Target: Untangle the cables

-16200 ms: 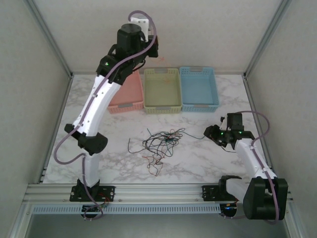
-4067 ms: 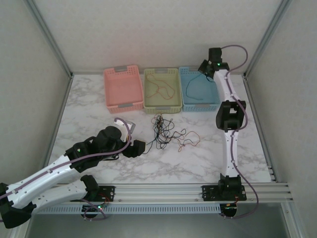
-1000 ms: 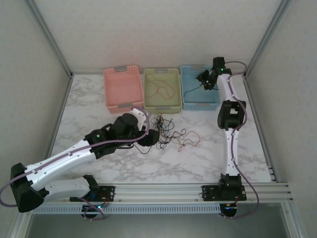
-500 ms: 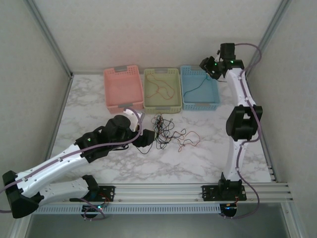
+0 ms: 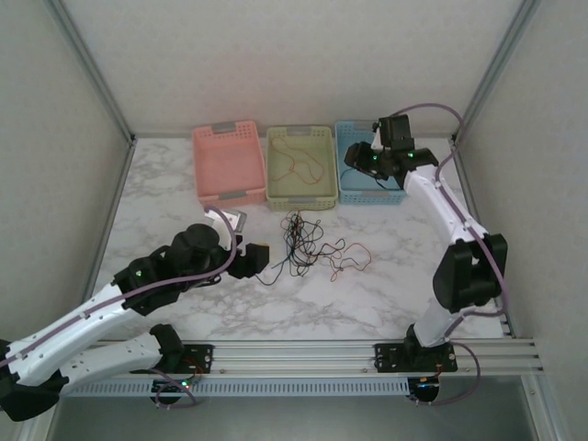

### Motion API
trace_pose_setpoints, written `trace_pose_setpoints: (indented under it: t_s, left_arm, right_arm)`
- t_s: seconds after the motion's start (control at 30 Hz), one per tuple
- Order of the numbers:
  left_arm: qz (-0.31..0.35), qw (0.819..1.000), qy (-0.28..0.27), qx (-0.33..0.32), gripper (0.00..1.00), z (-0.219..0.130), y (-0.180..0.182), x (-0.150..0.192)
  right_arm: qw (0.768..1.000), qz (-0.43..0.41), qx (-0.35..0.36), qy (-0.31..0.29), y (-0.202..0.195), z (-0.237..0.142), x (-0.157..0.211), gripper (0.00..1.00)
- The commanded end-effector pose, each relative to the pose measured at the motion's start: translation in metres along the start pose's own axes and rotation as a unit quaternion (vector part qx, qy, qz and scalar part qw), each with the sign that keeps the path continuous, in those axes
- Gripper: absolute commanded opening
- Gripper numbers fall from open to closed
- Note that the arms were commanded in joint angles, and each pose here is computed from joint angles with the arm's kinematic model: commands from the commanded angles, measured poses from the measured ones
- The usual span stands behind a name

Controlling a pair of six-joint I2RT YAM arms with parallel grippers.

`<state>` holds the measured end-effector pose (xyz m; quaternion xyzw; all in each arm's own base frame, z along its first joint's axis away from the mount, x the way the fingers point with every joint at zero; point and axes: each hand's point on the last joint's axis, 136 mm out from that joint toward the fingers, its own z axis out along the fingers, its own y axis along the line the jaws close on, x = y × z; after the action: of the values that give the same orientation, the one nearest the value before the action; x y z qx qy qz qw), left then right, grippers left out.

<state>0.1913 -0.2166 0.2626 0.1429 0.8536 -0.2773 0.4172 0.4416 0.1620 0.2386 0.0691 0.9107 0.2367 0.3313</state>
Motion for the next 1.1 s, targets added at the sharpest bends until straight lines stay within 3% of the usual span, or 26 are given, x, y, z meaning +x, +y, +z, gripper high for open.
trace_pose_setpoints:
  t_s: [0.0, 0.3, 0.47, 0.77, 1.07]
  left_arm:
    - [-0.020, 0.999, 0.001, -0.025, 0.81, -0.010, 0.015, 0.009]
    - [-0.046, 0.997, -0.002, -0.061, 0.81, -0.019, 0.035, 0.019]
    - [-0.053, 0.996, -0.003, -0.075, 0.82, -0.015, 0.041, 0.023]
    - [-0.048, 0.995, 0.003, -0.083, 0.82, -0.013, 0.044, 0.026]
    - [-0.043, 0.996, 0.007, -0.083, 0.82, -0.010, 0.043, 0.028]
  right_arm:
    - [0.998, -0.041, -0.009, -0.036, 0.011, -0.031, 0.007, 0.45]
    - [0.998, -0.062, 0.017, 0.022, -0.022, -0.061, 0.080, 0.42]
    - [0.994, -0.054, 0.030, 0.089, -0.043, -0.043, 0.122, 0.40]
    - [0.970, -0.035, 0.134, 0.199, -0.108, -0.012, 0.191, 0.40]
    - [0.952, -0.043, 0.192, 0.234, -0.138, 0.013, 0.205, 0.44]
